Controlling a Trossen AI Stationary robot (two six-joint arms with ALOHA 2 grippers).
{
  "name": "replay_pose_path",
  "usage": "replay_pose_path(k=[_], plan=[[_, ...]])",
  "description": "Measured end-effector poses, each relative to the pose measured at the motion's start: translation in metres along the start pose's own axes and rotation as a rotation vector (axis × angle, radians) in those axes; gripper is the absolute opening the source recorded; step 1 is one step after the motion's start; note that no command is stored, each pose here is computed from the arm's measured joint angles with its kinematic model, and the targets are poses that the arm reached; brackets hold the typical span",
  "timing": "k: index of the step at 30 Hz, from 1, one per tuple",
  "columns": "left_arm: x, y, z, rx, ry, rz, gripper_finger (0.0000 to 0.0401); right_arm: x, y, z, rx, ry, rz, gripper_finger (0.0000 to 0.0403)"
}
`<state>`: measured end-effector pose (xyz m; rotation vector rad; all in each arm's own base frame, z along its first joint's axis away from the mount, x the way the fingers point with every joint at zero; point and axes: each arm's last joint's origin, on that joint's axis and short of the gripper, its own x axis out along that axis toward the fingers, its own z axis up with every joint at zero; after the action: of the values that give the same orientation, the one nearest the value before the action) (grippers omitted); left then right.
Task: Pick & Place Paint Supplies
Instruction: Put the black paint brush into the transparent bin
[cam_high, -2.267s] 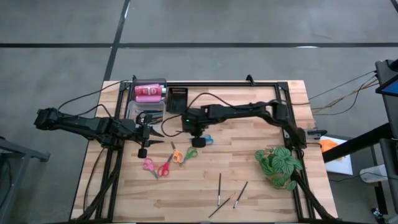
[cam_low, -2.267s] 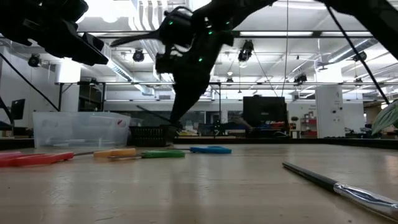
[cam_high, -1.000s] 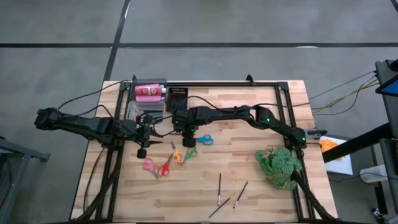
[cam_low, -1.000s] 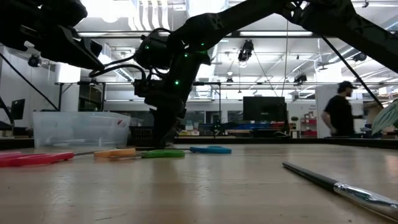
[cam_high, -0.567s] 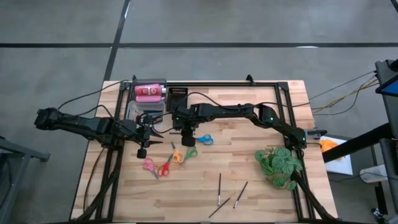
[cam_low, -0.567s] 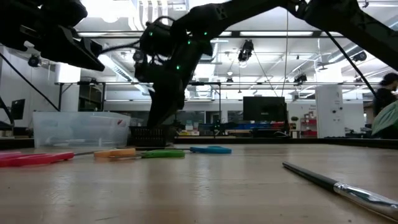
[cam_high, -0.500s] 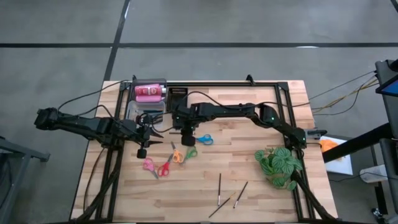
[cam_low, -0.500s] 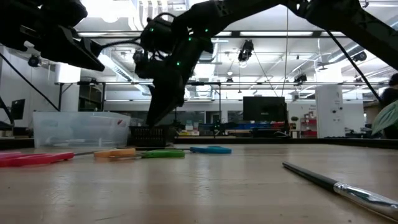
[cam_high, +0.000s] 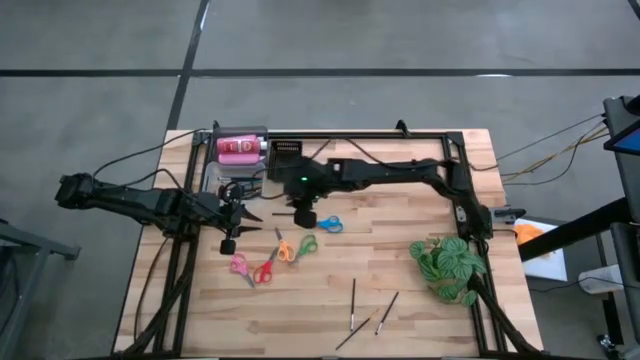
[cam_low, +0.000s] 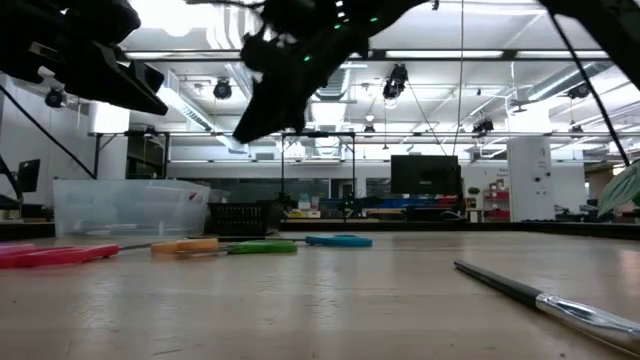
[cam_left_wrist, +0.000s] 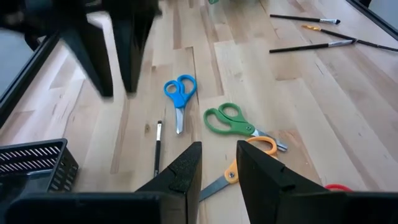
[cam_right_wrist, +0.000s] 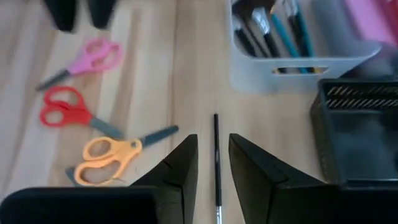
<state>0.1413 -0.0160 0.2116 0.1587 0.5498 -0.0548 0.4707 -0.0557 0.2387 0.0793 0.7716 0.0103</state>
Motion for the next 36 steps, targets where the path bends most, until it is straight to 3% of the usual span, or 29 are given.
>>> replay_pose_path(k=[7,15,21,30,36], plan=[[0.0,0.0,-0.001,0.001,0.008,-0.001,0.0102,-0.043,0.016,-0.043,0.044,-0.196,-0.087,0.009],[0.0,0.0,-0.002,0.003,0.023,-0.002,0.0102,-0.094,0.044,-0.118,0.099,-0.424,-0.229,0.009],[0.0,0.0,-0.002,0.003,0.023,-0.002,0.0102,-0.129,0.053,-0.165,0.082,-0.596,-0.236,0.009],[0.0,0.0,-0.002,0.003,0.024,-0.002,0.0102,-0.165,0.049,-0.206,0.025,-0.681,-0.252,0.009],[0.0,0.0,-0.002,0.003,0.024,-0.002,0.0102,-0.179,0.048,-0.222,0.066,-0.741,-0.233,0.009]])
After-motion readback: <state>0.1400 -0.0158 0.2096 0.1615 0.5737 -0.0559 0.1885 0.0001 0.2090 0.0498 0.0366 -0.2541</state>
